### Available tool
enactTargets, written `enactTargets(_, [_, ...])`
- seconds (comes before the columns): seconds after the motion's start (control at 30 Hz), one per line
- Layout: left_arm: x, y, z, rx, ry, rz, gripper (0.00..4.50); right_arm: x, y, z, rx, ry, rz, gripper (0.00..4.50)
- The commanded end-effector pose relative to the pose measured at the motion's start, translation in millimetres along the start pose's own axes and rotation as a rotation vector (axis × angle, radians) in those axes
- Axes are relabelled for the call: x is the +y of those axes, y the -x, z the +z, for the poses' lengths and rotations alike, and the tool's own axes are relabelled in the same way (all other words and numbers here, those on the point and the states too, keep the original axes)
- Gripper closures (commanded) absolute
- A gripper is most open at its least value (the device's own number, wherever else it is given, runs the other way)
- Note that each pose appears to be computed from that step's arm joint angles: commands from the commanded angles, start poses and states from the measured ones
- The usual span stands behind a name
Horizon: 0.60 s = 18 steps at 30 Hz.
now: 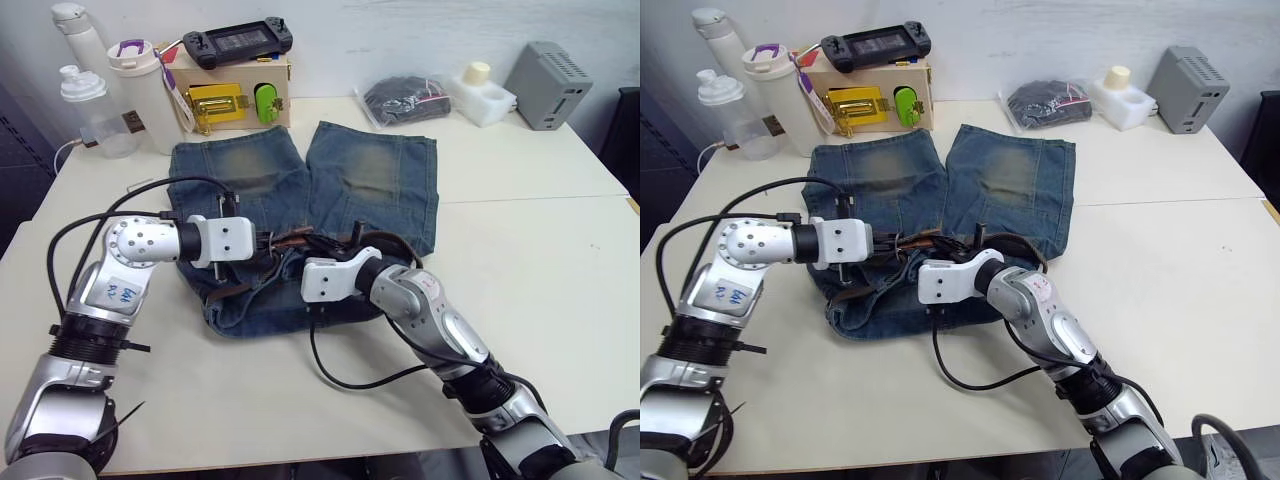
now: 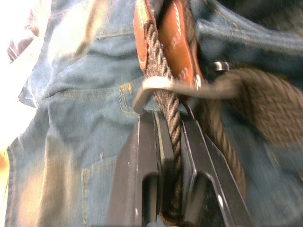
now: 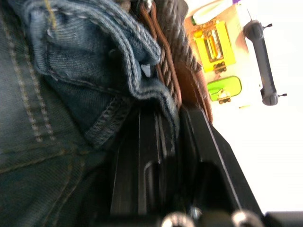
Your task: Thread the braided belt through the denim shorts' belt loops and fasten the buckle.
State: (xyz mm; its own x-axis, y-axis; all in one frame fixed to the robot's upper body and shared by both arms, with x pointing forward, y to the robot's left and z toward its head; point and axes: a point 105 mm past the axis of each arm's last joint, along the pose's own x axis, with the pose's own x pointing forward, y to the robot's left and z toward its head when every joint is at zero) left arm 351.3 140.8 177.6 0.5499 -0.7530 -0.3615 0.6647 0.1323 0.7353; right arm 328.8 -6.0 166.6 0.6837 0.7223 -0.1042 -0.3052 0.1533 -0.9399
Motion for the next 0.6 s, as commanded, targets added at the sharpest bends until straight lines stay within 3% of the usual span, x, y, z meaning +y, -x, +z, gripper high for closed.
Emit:
enactTargets(0.03, [-14.9,-17.9,16.3,-0.081,0.005,-0.010,4.50,6.4,5.1,22.1,-0.089,-0.037,0.069,4.46])
enactTargets(0.17, [-32.3,-32.6,14.7,-0.102,0.066,-0.004,4.50,13.6,16.8,20.9,-0.088,-0.091,0.134,4.46])
enactTargets(0.33, [-45.8,-46.7,15.2,-0.120,0.125,0.021,4.50,16.5,35.6,13.1,-0.042,-0.260,0.195,2.27])
enactTargets(0.47, [-55.7,-50.9,14.9,-0.121,0.141,0.016,4.50,3.8,57.2,-1.0,0.015,-0.374,0.207,0.47])
enactTargets(0.6, [-59.8,-51.7,14.8,-0.120,0.150,0.014,4.50,-12.6,81.3,-12.3,0.048,-0.484,0.228,0.47])
